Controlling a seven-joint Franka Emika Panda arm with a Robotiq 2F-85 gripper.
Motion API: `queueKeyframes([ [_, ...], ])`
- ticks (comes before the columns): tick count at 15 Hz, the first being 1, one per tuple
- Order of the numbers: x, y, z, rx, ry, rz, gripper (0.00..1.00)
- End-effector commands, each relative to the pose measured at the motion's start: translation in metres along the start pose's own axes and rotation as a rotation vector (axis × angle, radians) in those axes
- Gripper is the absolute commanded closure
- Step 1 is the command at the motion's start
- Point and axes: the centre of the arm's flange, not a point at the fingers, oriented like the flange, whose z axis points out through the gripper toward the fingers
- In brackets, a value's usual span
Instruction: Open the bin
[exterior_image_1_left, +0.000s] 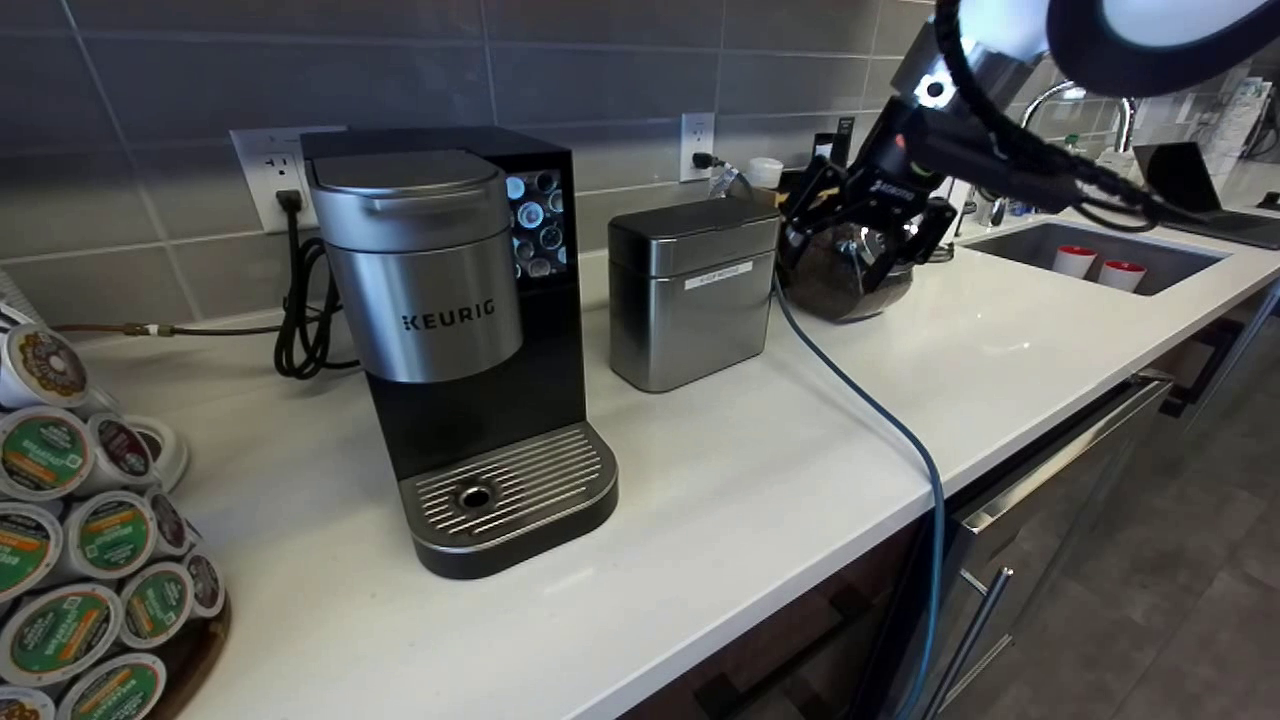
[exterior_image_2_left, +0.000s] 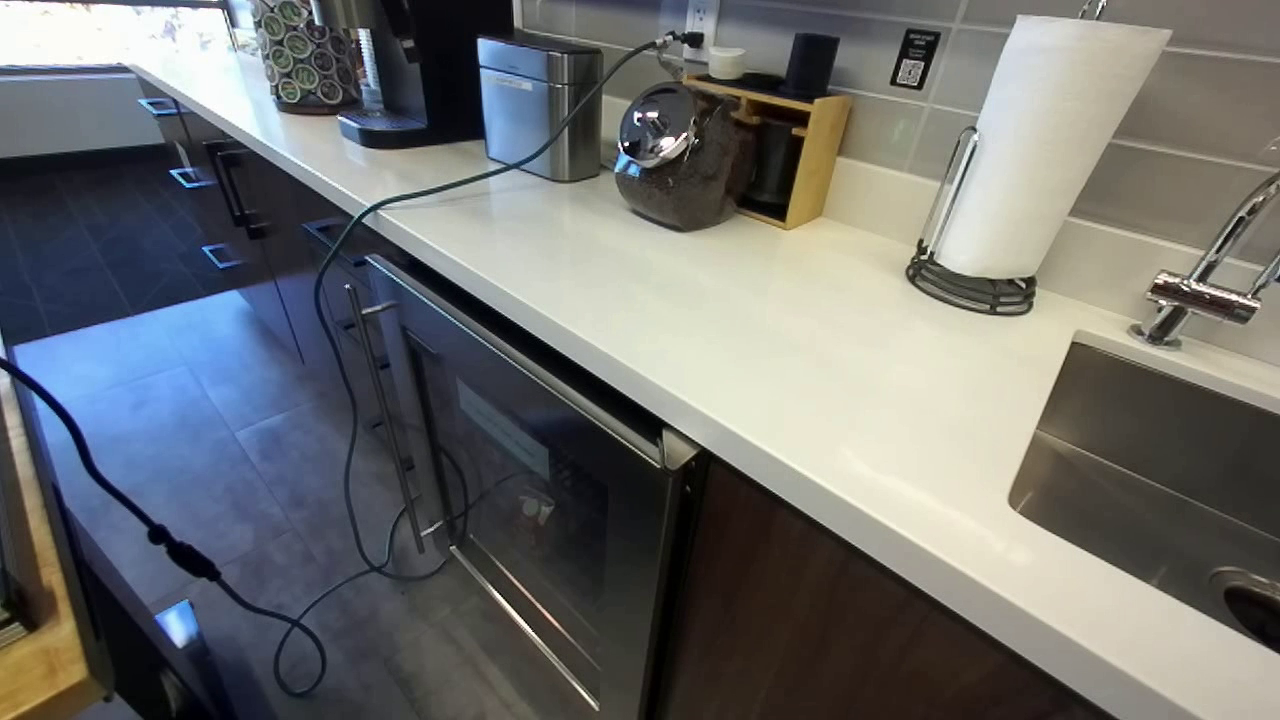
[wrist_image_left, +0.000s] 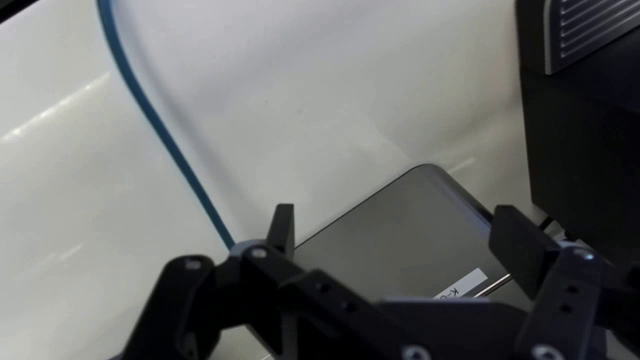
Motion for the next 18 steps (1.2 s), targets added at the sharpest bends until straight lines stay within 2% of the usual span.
queueKeyframes([
  [1,0.016,-0.031,0.022,0.025,0.009,0.196,0.00],
  [4,0.026,-0.023,-0.001,0.094,-0.008,0.330,0.00],
  [6,0.045,-0.014,-0.018,0.139,0.033,0.409,0.00],
  [7,0.034,-0.018,-0.006,0.097,0.004,0.323,0.00],
  [9,0.047,-0.013,-0.019,0.117,0.027,0.366,0.00],
  [12,0.050,-0.012,-0.021,0.120,0.029,0.380,0.00],
  [15,0.058,-0.007,-0.026,0.260,0.031,0.463,0.00],
  [18,0.066,0.004,-0.029,0.349,0.036,0.593,0.00],
])
